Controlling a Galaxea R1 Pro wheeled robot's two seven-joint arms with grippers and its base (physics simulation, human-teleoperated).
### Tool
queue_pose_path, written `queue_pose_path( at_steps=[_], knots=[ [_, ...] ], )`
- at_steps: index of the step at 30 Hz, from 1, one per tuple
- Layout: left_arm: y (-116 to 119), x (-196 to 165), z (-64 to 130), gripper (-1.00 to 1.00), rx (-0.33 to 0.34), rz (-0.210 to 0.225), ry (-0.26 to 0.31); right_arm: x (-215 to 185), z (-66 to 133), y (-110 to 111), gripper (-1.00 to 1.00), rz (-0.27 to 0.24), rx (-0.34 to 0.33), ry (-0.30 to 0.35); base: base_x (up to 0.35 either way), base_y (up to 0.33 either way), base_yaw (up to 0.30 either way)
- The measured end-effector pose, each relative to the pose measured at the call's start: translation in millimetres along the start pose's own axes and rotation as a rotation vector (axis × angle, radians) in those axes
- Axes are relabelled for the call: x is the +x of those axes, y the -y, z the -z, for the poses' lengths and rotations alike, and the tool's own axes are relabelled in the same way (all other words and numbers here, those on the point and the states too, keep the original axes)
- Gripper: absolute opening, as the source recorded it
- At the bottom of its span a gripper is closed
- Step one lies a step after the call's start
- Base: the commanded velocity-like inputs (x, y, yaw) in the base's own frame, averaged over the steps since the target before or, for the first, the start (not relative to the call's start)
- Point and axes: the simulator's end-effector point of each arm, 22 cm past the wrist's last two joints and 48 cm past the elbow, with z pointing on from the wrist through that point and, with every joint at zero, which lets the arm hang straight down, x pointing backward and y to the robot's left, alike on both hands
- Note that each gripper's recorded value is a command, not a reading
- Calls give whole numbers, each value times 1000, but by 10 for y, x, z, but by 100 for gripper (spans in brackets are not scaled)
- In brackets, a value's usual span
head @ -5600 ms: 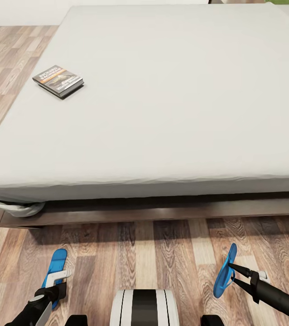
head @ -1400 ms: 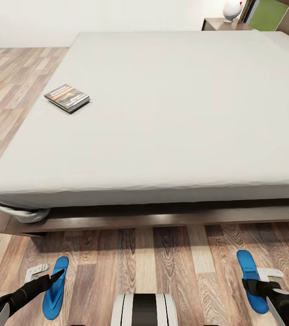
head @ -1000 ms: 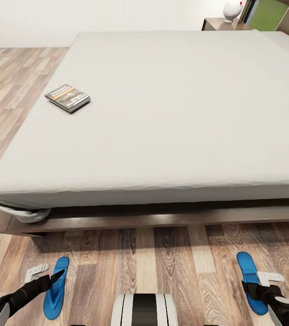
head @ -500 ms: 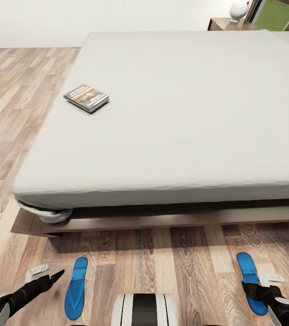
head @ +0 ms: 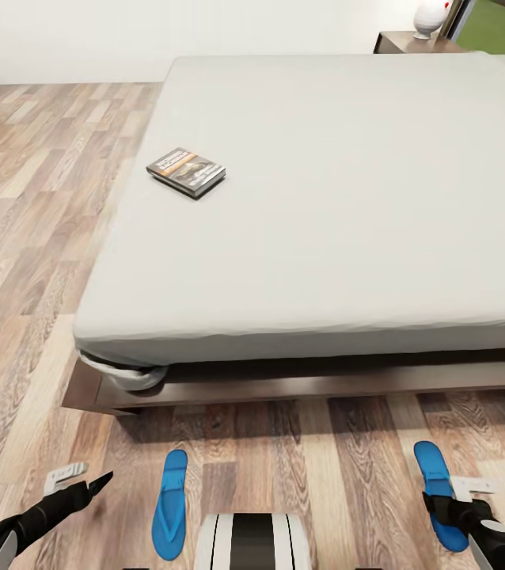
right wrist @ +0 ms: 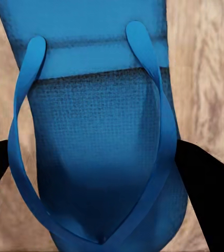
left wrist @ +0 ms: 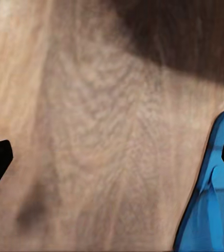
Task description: In the bedroom, move the book from the bed onto either nightstand, and place the two sandals side by side next to the bed.
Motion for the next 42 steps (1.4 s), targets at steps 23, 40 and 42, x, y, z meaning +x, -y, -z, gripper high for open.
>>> queue_pose_path(
  at_steps=[23, 40, 42],
  knots=[
    [-3, 44, -1, 100, 0, 3, -8, -4, -1, -1, -100, 1, 0, 1, 0, 290, 0],
    [-3, 44, -1, 100, 0, 3, -8, -1, 0, 1, -100, 1, 0, 0, 0, 290, 0],
    [-3, 44, -1, 100, 0, 3, -8, -2, 0, -1, -100, 1, 0, 1, 0, 290, 0]
  ],
)
